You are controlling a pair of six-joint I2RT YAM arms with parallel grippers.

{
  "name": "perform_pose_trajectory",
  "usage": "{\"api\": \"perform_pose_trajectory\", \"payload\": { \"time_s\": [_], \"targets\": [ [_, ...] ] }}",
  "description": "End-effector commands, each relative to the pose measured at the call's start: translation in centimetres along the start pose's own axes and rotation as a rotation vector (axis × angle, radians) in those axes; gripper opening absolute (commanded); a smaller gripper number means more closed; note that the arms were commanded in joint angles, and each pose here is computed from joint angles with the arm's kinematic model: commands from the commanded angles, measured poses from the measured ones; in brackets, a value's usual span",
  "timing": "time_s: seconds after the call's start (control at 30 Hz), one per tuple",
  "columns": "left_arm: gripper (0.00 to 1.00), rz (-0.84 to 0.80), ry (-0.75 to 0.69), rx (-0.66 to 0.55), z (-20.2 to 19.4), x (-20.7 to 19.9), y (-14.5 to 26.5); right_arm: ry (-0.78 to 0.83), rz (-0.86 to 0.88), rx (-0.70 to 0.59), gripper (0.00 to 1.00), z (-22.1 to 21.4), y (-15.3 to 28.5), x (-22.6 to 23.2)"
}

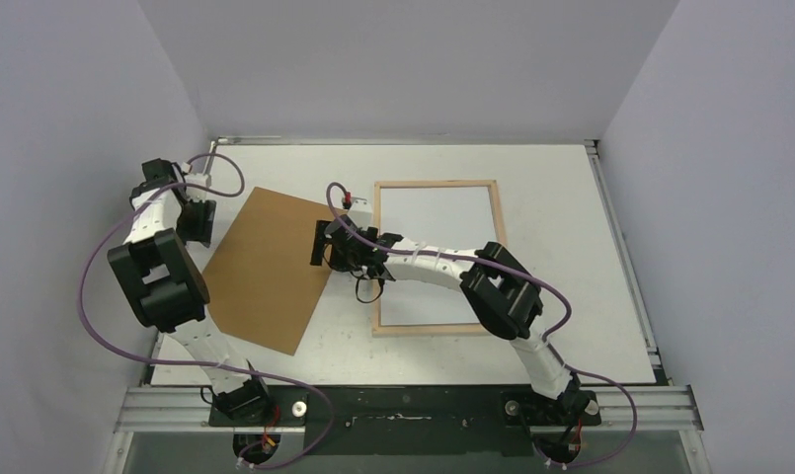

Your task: Put the photo into the frame

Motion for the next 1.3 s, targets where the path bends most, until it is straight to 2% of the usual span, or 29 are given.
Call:
{"api": "perform_pose_trajectory", "payload": {
  "time_s": [0.0,0.23,0.5,0.73,0.8,0.93,1.13,1.27],
  "targets": [
    [0.53,0.178,-0.038,-0.138,2.6,2.7,-0.3,-0.094,0.084,-0.044,1.00,2.5,0.7,2.6],
    [0.49,0.281,-0.048,-0.109,1.6,4.0,-3.3,-0.110,0.087,-0.011,1.00,1.3,0.0,2.7],
    [0.49,0.257,-0.059,-0.061,-0.3,3.2,-5.3,-0.142,0.085,0.021,1.00,0.2,-0.9,2.6],
    [0.49,0.143,-0.052,0.032,-2.5,1.0,-5.8,-0.133,0.042,0.042,1.00,-0.9,-1.5,1.8],
    [0.49,0.118,-0.056,0.054,-3.3,0.4,-5.9,-0.133,0.031,0.051,0.96,-1.3,-1.5,1.6],
    [0.46,0.057,-0.053,0.103,-5.1,-0.7,-5.7,-0.132,0.018,0.066,0.95,-1.7,-1.4,1.3],
    [0.45,-0.031,-0.054,0.166,-8.1,-2.4,-4.5,-0.137,-0.008,0.060,0.94,-1.4,-1.1,0.9],
    [0.45,-0.071,-0.064,0.165,-9.2,-3.2,-3.3,-0.140,-0.024,0.061,0.94,-1.4,-0.8,0.6]
  ]
}}
Point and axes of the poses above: each gripper's point midway between its finger pads, its own y axis back along the fingers, its own x axis along the line the jaws close on, z = x × y, the point moved 4 cm from there along y, back along the fingers, and after that the axes turned 14 degrees about y, right-handed, at the moved point
